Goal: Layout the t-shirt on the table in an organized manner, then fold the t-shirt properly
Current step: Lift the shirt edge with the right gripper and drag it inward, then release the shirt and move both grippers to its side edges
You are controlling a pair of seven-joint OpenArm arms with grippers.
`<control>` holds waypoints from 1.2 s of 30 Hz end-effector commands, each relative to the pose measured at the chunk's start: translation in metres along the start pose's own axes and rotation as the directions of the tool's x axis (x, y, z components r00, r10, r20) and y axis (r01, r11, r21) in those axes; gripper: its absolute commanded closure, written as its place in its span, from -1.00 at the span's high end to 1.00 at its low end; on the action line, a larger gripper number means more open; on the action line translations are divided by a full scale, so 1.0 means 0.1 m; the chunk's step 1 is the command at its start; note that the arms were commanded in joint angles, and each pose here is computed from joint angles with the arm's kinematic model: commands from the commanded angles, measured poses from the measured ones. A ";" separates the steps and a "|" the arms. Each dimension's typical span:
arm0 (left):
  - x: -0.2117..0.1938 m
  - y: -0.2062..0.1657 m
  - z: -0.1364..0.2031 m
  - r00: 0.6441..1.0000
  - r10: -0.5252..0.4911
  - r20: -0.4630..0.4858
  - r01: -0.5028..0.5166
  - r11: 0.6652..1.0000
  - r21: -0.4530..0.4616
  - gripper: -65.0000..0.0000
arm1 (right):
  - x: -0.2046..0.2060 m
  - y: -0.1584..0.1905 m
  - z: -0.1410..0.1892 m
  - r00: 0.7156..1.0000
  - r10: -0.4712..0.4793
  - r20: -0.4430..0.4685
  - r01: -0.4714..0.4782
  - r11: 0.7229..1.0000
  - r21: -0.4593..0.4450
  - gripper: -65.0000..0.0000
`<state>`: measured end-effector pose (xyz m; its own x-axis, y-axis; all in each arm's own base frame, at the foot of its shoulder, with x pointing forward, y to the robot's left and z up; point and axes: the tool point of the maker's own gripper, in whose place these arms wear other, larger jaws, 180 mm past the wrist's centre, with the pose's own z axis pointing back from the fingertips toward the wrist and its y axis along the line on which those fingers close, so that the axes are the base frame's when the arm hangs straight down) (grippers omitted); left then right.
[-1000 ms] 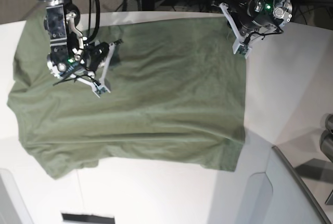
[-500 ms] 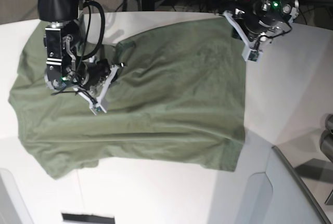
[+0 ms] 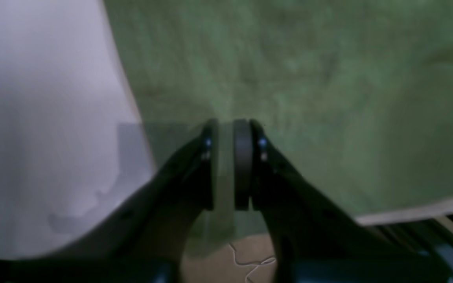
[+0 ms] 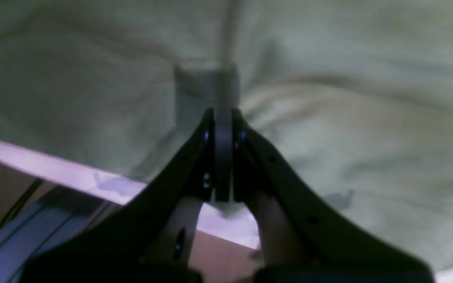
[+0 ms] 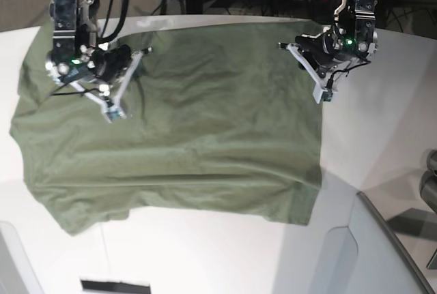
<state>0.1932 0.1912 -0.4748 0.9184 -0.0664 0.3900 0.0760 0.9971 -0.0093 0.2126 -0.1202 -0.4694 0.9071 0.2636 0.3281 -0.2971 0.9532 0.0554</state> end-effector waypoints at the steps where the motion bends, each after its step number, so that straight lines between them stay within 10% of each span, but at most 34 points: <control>1: 0.04 0.00 0.01 0.999 -0.025 0.027 0.025 1.000 -0.001 -0.77 | 0.00 -0.13 0.05 1.000 -0.019 0.016 0.019 0.999 -0.030 -1.00; 22: -0.02 0.31 -0.05 0.995 -0.092 0.044 0.090 0.995 0.048 -0.77 | -0.71 -1.36 0.19 0.971 -0.219 -0.097 0.191 0.952 -0.240 -1.00; 36: 0.83 0.44 0.06 0.985 -0.034 0.168 0.020 0.996 0.084 -0.77 | -0.04 -1.82 0.49 0.985 -0.173 0.001 0.164 0.934 -0.319 -1.00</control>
<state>0.2642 0.2316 -0.4437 0.8516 -0.0914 0.5162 0.0566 0.9950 0.0827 0.2417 -0.2977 -0.4429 0.9540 0.0932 0.2851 -0.0422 0.9827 -0.1801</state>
